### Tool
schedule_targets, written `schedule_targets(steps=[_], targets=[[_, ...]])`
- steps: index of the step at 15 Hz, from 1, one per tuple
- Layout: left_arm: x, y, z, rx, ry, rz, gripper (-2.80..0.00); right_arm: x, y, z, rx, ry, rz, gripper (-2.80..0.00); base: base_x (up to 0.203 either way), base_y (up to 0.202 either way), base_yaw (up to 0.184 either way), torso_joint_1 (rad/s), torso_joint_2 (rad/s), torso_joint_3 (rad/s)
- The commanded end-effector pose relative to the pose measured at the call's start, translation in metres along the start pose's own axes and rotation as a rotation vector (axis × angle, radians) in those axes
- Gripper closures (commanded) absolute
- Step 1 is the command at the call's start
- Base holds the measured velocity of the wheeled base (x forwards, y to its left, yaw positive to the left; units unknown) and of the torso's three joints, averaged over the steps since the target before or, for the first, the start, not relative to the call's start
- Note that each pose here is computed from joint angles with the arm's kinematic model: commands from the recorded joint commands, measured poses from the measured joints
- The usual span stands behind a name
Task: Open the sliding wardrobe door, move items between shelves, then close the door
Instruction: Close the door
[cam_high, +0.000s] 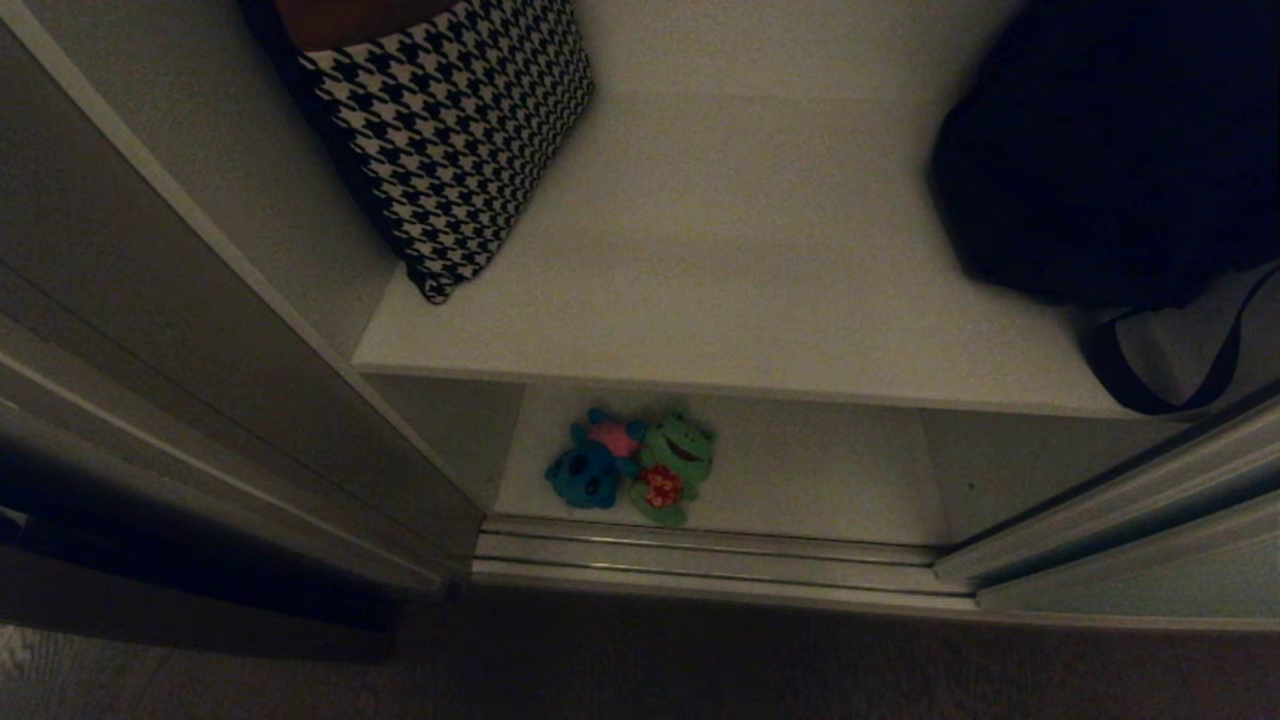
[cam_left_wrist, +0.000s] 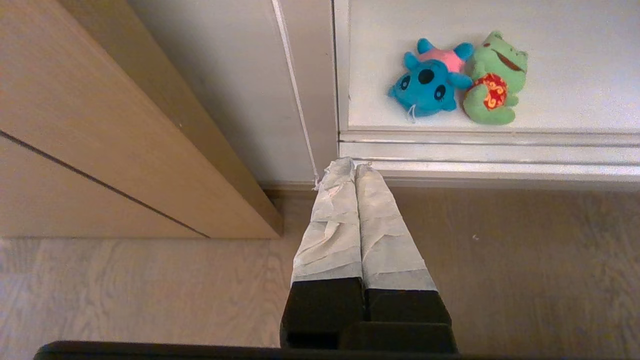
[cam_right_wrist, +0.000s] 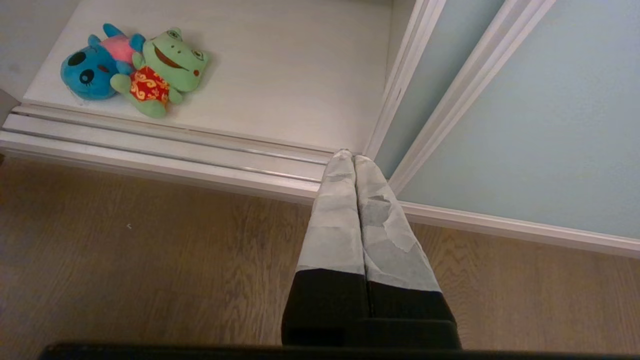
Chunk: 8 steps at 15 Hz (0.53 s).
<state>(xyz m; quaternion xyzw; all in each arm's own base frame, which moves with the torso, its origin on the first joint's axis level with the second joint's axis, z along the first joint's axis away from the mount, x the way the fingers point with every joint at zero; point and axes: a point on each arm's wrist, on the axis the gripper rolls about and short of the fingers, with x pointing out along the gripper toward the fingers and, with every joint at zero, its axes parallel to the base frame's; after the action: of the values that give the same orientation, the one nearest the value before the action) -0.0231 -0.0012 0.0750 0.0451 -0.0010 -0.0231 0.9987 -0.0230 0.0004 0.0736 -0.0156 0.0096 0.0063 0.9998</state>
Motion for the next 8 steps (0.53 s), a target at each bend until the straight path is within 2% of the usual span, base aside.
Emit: schedule_targets(steps=[1, 6, 8], targets=[[0.0003, 0.0, 0.0003, 0.003, 0.006, 0.0, 0.0, 0.0, 0.0, -0.0003, -0.001, 0.001, 0.0, 0.0, 0.0, 0.0, 0.0, 0.0, 0.0, 0.0], [0.0004, 0.0, 0.0, -0.003, 0.006, 0.0, 0.0, -0.0001, 0.0, 0.0001, -0.001, -0.001, 0.001, 0.0, 0.0, 0.0, 0.0, 0.0, 0.0, 0.0], [0.0004, 0.0, 0.0, -0.003, 0.006, 0.0, 0.0, -0.0001, 0.0, 0.0001, 0.0, -0.001, 0.0, 0.0, -0.137, 0.0, 0.001, 0.005, 0.0, 0.0]])
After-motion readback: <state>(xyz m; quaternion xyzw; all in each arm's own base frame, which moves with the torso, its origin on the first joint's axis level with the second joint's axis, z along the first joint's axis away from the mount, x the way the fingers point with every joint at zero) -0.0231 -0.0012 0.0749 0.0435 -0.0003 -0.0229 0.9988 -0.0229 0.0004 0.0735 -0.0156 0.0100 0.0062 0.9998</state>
